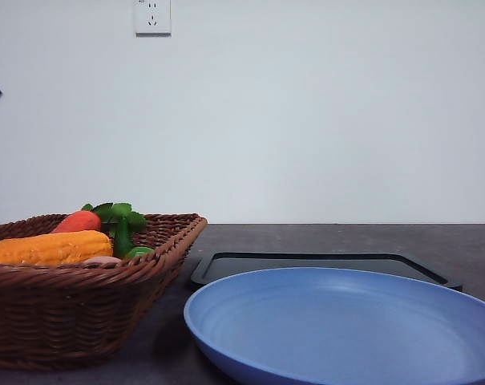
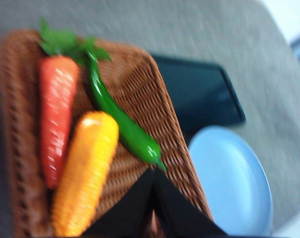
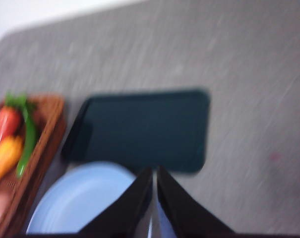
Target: Transfer egg from basket to plate and serve
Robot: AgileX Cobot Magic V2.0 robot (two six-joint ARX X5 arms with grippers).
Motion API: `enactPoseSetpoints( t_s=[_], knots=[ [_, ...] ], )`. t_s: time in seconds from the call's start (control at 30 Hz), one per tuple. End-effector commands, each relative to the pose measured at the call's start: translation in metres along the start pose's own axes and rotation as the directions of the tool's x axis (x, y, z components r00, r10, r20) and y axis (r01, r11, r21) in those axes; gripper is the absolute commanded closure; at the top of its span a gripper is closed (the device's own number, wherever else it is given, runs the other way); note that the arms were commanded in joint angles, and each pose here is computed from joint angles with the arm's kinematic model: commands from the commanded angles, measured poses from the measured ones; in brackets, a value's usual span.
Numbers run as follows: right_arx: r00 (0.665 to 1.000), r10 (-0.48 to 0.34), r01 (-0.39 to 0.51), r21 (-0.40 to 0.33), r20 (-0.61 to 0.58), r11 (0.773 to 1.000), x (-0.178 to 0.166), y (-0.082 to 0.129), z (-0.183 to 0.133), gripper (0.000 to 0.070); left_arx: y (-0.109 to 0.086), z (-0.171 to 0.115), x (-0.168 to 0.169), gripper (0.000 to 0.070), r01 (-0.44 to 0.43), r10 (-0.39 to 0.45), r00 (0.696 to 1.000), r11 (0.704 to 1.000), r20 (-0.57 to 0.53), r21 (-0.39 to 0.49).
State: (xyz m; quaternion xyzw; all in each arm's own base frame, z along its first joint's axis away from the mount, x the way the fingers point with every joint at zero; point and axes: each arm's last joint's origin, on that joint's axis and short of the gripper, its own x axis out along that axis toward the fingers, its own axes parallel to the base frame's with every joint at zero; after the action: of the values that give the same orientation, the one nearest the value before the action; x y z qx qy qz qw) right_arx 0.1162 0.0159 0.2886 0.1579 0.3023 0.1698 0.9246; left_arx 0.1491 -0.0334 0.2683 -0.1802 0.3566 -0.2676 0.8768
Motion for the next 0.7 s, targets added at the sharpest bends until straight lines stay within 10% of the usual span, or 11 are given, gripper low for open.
enactPoseSetpoints(
  t_s=[0.0, 0.27, 0.47, 0.67],
  knots=[
    [0.996, 0.045, -0.046, -0.021, -0.08, 0.999, 0.005, 0.0, 0.001, 0.07, -0.004, 0.005, 0.004, 0.07, 0.04, -0.037, 0.998, 0.998, -0.049, 0.051],
    [0.904, 0.126, -0.09, 0.105, -0.41, 0.99, 0.032, -0.011, -0.016, 0.0682, -0.009, 0.004, 0.033, 0.0598, 0.159, -0.15, 0.966, 0.987, -0.208, 0.029],
    [0.865, 0.097, -0.03, 0.143, -0.492, 0.989, 0.055, -0.023, -0.029, 0.0433, -0.011, 0.004, 0.043, 0.04, 0.177, -0.165, 0.96, 0.984, -0.228, 0.033],
    [0.845, 0.121, -0.023, 0.192, -0.52, 0.981, 0.08, -0.031, -0.048, 0.0426, -0.014, 0.007, 0.046, 0.0391, 0.195, -0.181, 0.962, 0.979, -0.206, 0.054]
  ],
)
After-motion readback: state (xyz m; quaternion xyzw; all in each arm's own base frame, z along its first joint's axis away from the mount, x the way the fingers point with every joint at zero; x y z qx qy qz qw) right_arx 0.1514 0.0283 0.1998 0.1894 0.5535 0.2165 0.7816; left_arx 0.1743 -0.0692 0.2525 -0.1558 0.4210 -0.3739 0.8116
